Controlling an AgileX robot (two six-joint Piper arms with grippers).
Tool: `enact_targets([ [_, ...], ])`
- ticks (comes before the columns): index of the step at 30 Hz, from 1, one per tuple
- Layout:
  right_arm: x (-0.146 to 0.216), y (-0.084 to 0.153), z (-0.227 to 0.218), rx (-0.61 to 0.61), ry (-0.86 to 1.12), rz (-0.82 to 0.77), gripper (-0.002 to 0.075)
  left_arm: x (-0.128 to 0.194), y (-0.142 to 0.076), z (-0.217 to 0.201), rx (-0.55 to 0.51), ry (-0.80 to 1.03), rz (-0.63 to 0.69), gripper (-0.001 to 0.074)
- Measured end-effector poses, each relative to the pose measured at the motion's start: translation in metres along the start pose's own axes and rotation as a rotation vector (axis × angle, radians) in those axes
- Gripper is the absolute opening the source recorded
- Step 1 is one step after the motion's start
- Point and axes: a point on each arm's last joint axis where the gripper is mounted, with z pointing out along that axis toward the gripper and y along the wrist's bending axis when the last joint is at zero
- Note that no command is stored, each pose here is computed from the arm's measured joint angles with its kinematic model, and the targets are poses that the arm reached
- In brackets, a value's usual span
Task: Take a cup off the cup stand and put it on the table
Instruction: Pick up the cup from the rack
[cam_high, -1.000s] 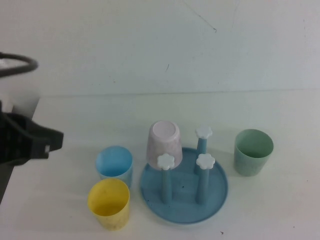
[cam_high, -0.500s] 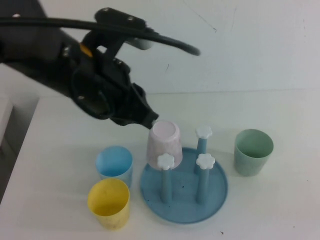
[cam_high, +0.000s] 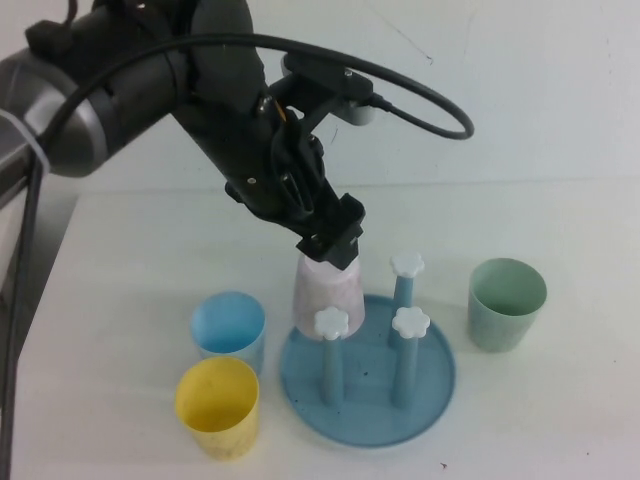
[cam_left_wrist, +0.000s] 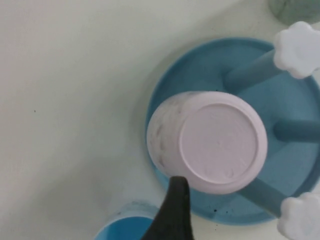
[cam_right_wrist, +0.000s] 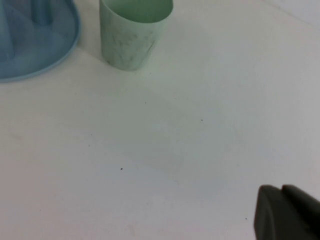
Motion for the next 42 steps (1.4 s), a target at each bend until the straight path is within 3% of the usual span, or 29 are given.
enact_targets([
  [18, 0.003, 0.001, 0.003, -0.004, -0.001, 0.009, -0.0001, -0.003, 0.014, 0.065, 0.012, 0.078, -0.041, 0.0574],
  [42, 0.002, 0.002, 0.003, -0.009, -0.005, 0.017, -0.0002, -0.004, 0.015, 0.069, 0.012, 0.111, -0.037, 0.0533],
])
